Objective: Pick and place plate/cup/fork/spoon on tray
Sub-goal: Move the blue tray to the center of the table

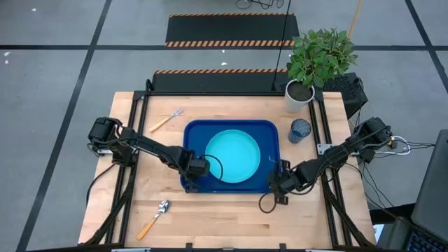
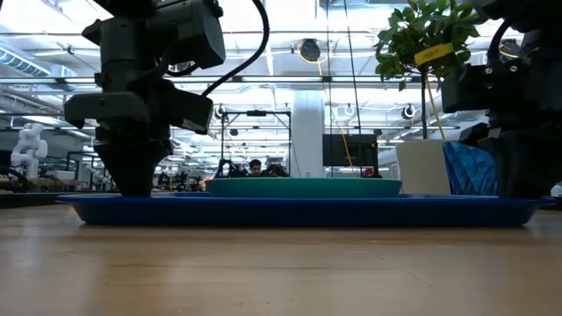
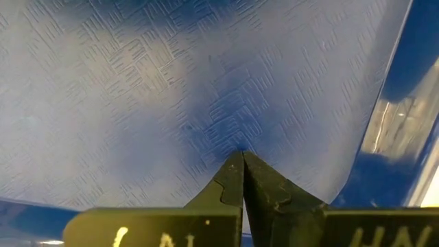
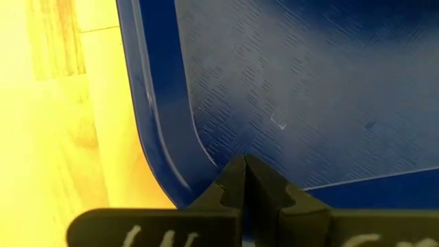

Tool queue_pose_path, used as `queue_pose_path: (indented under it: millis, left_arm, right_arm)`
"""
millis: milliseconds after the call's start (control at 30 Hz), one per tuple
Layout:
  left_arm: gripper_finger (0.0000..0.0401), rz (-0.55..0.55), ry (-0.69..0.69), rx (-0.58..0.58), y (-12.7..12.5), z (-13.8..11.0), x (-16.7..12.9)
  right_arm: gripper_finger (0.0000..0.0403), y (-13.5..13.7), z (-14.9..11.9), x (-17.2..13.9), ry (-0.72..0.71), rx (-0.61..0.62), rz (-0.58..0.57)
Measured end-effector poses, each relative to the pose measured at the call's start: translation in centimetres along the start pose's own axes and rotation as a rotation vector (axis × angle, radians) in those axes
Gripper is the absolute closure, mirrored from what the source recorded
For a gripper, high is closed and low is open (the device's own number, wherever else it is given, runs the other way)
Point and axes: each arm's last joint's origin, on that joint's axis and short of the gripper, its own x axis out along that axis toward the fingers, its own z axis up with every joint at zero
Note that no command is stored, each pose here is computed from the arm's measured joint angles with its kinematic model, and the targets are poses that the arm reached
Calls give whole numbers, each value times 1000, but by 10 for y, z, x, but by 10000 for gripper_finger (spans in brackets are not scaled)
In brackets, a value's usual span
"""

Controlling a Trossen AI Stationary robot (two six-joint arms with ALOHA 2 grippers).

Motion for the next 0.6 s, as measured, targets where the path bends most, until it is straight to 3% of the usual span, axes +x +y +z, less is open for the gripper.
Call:
queue_pose_path:
  millis: [233, 600]
  left_arm:
    - [398, -1, -1, 4, 0, 0, 0]
    - [349, -3, -6, 0, 0, 0, -1]
  right_arm:
    - [403, 1, -1, 0, -1, 1, -1]
    - [401, 0, 0, 0, -15, -6, -23]
